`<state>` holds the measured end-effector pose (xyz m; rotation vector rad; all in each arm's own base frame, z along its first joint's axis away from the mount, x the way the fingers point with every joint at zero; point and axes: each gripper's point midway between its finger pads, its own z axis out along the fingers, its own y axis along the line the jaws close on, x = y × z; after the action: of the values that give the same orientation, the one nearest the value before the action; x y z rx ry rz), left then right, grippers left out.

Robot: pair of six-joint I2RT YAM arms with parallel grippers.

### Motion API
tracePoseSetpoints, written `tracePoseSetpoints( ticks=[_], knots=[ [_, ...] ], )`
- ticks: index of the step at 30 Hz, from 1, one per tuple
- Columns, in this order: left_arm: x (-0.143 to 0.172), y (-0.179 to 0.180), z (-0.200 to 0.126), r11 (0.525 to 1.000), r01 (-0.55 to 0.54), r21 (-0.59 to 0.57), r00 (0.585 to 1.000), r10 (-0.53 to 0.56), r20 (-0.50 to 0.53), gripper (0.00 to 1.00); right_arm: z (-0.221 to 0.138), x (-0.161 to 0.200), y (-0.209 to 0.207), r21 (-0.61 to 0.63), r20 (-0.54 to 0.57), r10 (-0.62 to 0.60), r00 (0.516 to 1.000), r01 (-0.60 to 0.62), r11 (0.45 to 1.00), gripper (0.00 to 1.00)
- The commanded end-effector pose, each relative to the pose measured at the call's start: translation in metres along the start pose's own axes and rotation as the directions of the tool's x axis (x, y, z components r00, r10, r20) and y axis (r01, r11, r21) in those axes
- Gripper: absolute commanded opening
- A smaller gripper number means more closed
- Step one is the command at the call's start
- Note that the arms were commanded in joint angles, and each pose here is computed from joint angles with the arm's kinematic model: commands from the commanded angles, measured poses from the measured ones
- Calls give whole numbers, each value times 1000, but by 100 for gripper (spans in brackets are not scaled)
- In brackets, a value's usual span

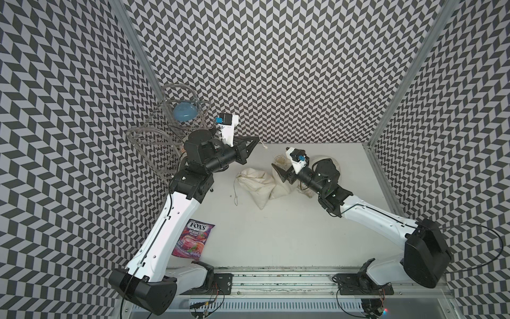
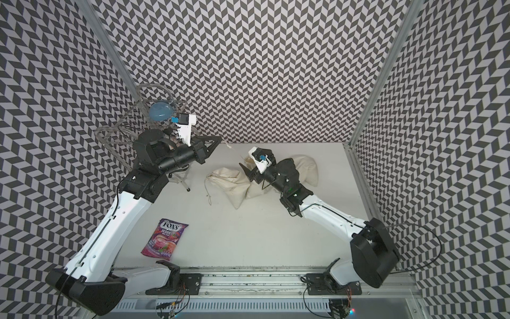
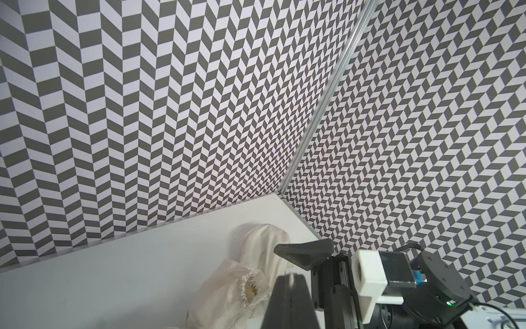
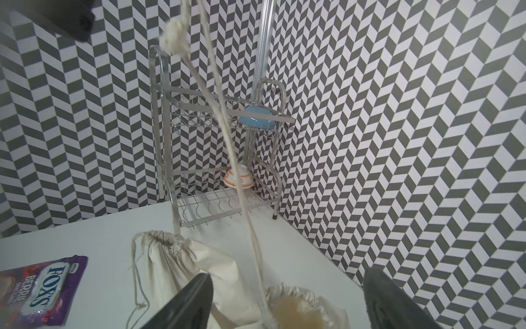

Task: Close the soil bag
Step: Frap the soil bag at the center of the board.

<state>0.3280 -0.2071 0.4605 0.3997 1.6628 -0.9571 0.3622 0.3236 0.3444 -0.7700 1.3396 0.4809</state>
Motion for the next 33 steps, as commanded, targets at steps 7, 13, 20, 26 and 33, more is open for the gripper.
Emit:
tracePoseSetpoints(
  ticks=[7,13,20,26,33],
  knots=[
    [-29,-21,-12,997,-58,44,996,55,73,0,33,9,2,19,-110,24,994,-22,1000,55],
    [-49,-21,-34,994,-108,-33,987,112,118,0,12,80,-87,463,-330,111,937,59,885,21],
    [-85,-31,-70,988,-138,-73,964,151,220,0,-44,176,-159,637,-462,266,846,108,764,19],
    [-119,-61,-93,981,-186,-44,935,191,299,0,-42,133,-182,661,-419,233,877,120,741,23],
    [-115,-58,-98,980,-186,-67,930,197,311,0,-37,92,-179,628,-324,177,929,71,775,29]
  ],
)
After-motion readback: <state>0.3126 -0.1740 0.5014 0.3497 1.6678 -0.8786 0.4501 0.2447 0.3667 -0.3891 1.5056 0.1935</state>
